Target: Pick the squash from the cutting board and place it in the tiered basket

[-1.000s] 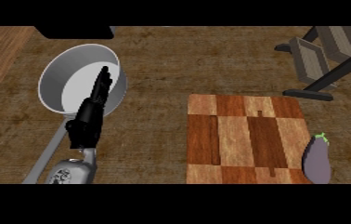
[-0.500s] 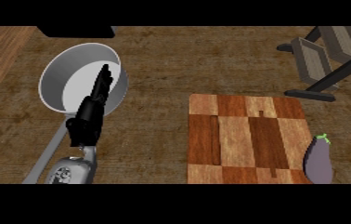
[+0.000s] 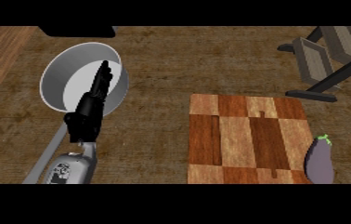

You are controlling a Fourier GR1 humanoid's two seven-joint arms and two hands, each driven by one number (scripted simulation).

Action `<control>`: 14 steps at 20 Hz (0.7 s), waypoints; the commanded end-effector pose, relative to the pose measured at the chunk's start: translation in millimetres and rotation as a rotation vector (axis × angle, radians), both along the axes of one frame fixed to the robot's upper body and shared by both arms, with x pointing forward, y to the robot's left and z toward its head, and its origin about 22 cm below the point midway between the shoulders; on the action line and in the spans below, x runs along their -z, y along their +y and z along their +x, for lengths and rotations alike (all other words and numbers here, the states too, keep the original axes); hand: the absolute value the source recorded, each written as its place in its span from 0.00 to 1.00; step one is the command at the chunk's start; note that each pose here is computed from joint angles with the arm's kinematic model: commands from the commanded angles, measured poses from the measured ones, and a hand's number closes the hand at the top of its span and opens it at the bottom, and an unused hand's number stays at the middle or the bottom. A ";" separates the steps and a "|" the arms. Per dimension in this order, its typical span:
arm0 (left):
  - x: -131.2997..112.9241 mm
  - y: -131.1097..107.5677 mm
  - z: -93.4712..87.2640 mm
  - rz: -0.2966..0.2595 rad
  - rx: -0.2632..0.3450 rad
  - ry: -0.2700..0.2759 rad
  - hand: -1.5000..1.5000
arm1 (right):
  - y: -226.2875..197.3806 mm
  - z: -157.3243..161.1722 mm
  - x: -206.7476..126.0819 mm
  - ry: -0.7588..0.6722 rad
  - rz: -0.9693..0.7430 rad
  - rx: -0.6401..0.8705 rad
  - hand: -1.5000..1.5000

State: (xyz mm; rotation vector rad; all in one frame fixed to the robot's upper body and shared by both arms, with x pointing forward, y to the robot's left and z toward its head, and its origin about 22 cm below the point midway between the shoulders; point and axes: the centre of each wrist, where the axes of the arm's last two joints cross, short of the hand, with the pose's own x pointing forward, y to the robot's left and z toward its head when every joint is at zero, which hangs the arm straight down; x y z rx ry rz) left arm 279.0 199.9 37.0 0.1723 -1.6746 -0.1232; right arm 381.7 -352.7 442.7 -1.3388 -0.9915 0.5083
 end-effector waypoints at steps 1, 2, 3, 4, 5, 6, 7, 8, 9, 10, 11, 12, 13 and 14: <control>2.0 -4.6 -10.3 0.007 -0.009 -0.004 0.50 | -3.0 11.3 10.4 -0.007 0.171 0.023 0.00; 0.7 -1.8 -2.8 -0.008 0.006 -0.003 0.50 | -12.4 12.5 14.1 -0.031 0.193 0.009 0.00; 2.6 -3.2 -11.9 0.000 0.005 0.001 0.50 | -22.8 11.8 23.2 -0.051 0.224 0.005 0.00; 7.7 -8.6 -7.0 0.008 -0.008 0.003 0.50 | -22.4 2.5 -0.7 -0.077 0.247 -0.002 0.00; 4.2 2.8 -1.6 0.001 -0.011 -0.011 0.50 | -35.5 2.0 6.8 -0.097 0.277 -0.019 0.00; 7.8 2.4 -7.6 0.009 0.004 0.009 0.50 | -32.6 6.3 15.1 -0.128 0.279 -0.020 0.00; 0.2 0.5 -5.5 -0.003 -0.009 -0.005 0.50 | -32.0 11.7 26.6 -0.149 0.322 -0.007 0.00; -1.4 7.1 -0.3 0.004 -0.008 0.005 0.50 | -43.6 -3.0 10.5 -0.221 0.345 0.008 0.00; 1.2 10.8 -8.4 0.013 0.004 0.004 0.50 | -36.3 -6.8 -5.1 -0.281 0.376 0.031 0.00; 1.4 -7.9 -7.1 0.002 -0.014 -0.002 0.50 | -47.2 -12.4 -4.0 -0.332 0.400 0.054 0.00; 3.7 4.4 -4.3 -0.011 0.004 0.000 0.50 | -55.7 -15.5 0.2 -0.362 0.423 0.079 0.00; 5.4 -5.8 -5.3 0.019 -0.009 -0.005 0.50 | -75.8 -28.4 -4.2 -0.412 0.403 0.119 0.00; 11.4 -4.7 -14.7 0.008 -0.004 0.019 0.50 | -66.1 -25.7 -10.2 -0.393 0.410 0.152 0.00; 12.0 -3.8 -2.3 -0.007 -0.020 0.009 0.50 | -82.7 -37.8 -11.8 -0.430 0.427 0.178 0.00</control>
